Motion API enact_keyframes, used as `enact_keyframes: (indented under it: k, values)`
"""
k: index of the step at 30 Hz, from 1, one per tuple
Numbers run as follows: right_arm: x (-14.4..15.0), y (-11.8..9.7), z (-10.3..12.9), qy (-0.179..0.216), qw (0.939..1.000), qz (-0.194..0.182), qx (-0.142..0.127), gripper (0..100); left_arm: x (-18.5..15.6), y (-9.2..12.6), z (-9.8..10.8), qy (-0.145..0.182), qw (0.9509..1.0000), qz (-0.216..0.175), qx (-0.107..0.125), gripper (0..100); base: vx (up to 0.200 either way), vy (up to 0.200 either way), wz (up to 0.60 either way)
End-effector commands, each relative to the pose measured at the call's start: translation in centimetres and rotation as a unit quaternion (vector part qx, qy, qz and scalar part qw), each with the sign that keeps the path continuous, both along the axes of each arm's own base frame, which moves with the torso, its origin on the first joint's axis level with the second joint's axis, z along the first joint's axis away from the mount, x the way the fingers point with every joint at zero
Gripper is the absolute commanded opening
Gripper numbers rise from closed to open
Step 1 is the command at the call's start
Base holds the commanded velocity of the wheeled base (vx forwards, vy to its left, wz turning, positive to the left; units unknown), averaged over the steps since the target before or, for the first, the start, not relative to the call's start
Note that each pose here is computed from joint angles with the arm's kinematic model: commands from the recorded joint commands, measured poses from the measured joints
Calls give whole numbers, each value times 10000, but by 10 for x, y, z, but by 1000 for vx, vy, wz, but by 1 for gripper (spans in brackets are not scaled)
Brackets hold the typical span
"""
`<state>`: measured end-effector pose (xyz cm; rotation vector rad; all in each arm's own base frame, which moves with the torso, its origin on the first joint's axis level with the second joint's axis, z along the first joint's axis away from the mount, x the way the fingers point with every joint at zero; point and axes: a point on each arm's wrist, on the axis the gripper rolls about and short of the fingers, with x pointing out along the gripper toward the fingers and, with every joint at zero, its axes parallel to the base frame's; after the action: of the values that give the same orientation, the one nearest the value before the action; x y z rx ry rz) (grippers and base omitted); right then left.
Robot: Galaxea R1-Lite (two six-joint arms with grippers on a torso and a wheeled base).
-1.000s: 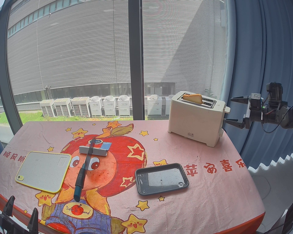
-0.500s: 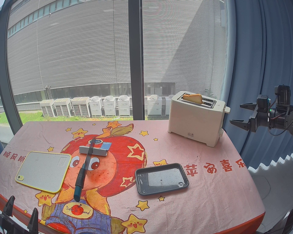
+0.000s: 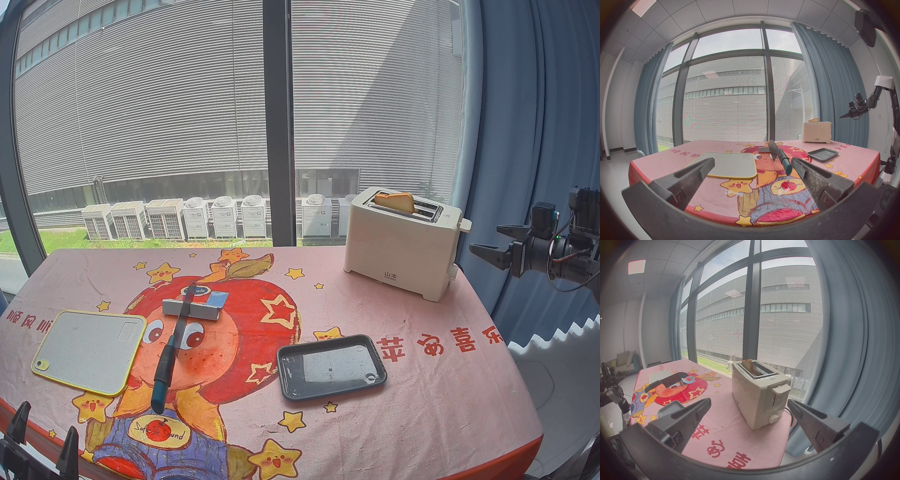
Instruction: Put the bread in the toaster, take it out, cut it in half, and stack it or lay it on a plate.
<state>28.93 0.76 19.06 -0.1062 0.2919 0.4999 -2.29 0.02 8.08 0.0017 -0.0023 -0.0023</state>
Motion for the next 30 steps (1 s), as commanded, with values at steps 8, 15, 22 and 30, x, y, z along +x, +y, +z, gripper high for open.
enact_keyframes:
  k: [8,15,22,30]
  values:
    - [-17,5,-14,86,10000,-38,6,100,0,0,-5,4,10000,4,-1,100,0,0,0]
    - [-11,5,-8,35,9999,-61,118,0,0,0,-5,12,10000,4,-1,100,0,0,0]
    - [-4,2,-11,96,9998,28,199,0,0,0,-5,12,10000,4,-1,100,0,0,0]
    - [5,2,-26,335,9993,35,191,0,0,0,-5,4,10000,4,-1,100,0,0,0]
